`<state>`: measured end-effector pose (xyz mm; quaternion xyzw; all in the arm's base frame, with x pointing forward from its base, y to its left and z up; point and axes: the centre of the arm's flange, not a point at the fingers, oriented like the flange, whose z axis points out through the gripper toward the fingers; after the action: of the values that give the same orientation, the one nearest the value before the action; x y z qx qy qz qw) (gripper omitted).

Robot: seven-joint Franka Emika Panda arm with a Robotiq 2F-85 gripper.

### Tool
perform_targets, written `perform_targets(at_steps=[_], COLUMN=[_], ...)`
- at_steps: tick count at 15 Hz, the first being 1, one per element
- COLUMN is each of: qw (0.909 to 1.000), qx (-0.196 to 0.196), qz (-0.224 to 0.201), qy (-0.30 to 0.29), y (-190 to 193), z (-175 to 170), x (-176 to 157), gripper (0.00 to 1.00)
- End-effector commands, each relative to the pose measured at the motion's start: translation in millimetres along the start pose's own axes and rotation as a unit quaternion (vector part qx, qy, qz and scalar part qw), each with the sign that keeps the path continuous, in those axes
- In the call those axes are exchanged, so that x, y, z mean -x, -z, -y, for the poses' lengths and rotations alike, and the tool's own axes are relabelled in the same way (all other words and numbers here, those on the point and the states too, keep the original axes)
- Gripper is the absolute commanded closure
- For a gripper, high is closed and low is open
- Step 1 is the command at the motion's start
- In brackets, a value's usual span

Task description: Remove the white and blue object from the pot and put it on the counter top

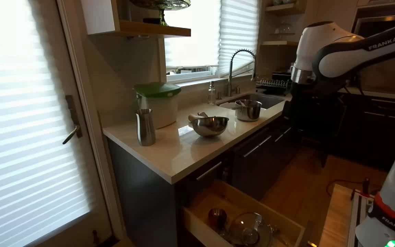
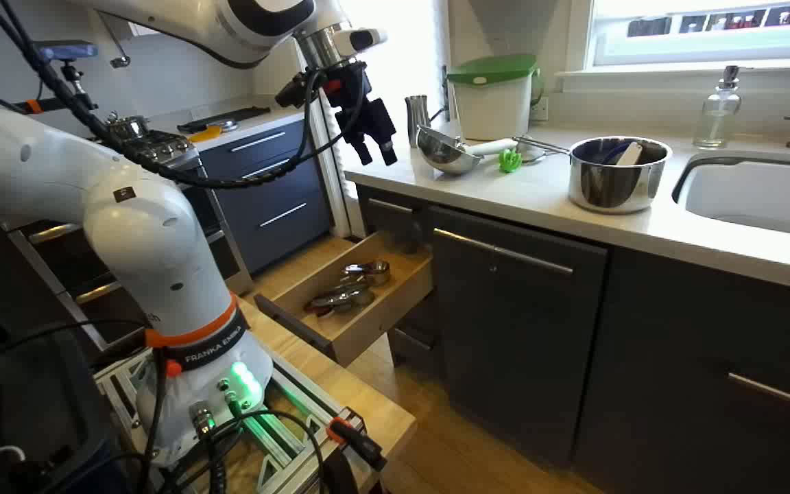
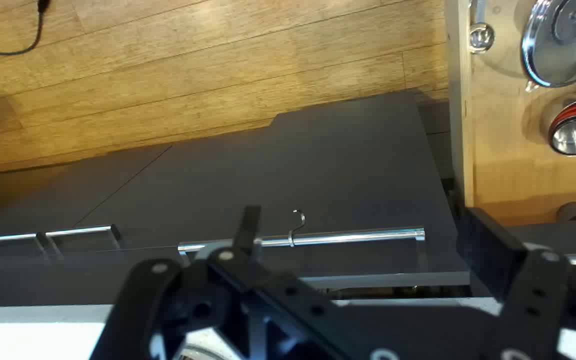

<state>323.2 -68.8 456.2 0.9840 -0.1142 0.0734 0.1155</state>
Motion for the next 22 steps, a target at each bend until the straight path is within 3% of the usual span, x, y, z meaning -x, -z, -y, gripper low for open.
perform_targets(at_steps=[1,5,7,13,17,20,21,22], qw=[1.0,1.0,0.9984,0.9757,0.964,0.9583,0.9606,0.961], qx=[0.0,0.0,-0.001,-0.094,-0.147,-0.175,-0.154,-0.154], qz=[0.0,0.0,0.005,-0.049,-0.082,-0.055,-0.085,-0.083], qy=[0.0,0.0,-0.057,-0.192,-0.206,-0.219,-0.215,-0.214], y=[0,0,3,15,23,22,23,21], z=[0,0,7,-56,-100,-108,-98,-98], x=[0,0,-12,-112,-189,-248,-191,-203], gripper=[0.0,0.0,0.0,0.0,0.0,0.0,0.0,0.0])
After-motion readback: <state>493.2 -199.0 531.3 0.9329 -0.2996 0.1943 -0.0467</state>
